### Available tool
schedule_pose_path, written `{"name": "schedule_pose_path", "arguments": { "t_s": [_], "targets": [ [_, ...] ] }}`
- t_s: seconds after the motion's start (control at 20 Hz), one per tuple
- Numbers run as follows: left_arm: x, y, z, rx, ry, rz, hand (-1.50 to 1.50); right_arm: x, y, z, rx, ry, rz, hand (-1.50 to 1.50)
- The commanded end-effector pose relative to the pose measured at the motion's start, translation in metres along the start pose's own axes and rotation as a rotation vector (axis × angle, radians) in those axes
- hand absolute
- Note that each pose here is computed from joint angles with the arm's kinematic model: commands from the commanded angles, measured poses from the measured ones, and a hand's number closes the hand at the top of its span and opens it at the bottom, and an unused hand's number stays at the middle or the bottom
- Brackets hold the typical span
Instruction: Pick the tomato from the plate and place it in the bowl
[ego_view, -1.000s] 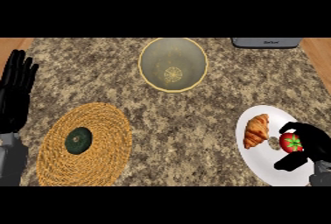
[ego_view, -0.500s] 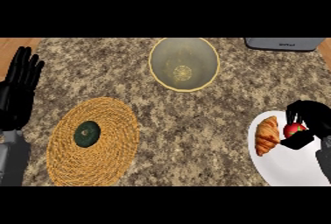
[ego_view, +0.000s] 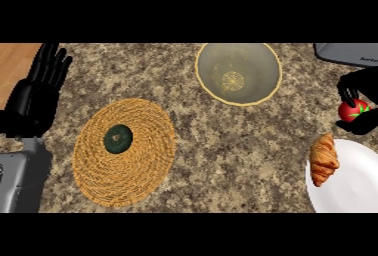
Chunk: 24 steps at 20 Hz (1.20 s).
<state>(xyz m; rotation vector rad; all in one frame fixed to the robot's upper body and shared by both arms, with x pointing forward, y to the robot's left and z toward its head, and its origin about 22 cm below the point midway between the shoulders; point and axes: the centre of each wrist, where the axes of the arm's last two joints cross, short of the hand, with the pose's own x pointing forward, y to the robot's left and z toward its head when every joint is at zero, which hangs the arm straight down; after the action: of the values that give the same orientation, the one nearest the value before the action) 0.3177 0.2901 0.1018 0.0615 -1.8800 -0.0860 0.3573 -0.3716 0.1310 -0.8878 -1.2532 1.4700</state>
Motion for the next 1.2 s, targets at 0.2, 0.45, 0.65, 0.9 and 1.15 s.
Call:
{"name": "schedule_pose_path", "arguments": {
  "t_s": [0.2,0.45,0.65,0.9,1.15],
  "targets": [
    [0.003,-0.014,-0.006,-0.02,-0.007,0.015,0.0,-0.034,-0.08,0.005,-0.175,-0.213,-0.016,1.5],
    [0.004,-0.011,-0.011,-0.005,0.001,-0.006,0.0,-0.043,-0.113,0.004,-0.277,-0.436,-0.133,1.5],
    [0.002,-0.007,-0.011,0.005,0.019,-0.017,0.0,-0.048,-0.128,0.002,-0.32,-0.57,-0.229,1.5],
    [-0.005,-0.01,-0.008,-0.003,0.032,-0.017,0.0,-0.038,-0.148,-0.013,-0.292,-0.689,-0.389,1.5],
    [0.001,-0.012,-0.016,0.022,0.015,-0.029,0.0,-0.016,-0.16,-0.034,-0.221,-0.764,-0.46,1.5]
  ]
}}
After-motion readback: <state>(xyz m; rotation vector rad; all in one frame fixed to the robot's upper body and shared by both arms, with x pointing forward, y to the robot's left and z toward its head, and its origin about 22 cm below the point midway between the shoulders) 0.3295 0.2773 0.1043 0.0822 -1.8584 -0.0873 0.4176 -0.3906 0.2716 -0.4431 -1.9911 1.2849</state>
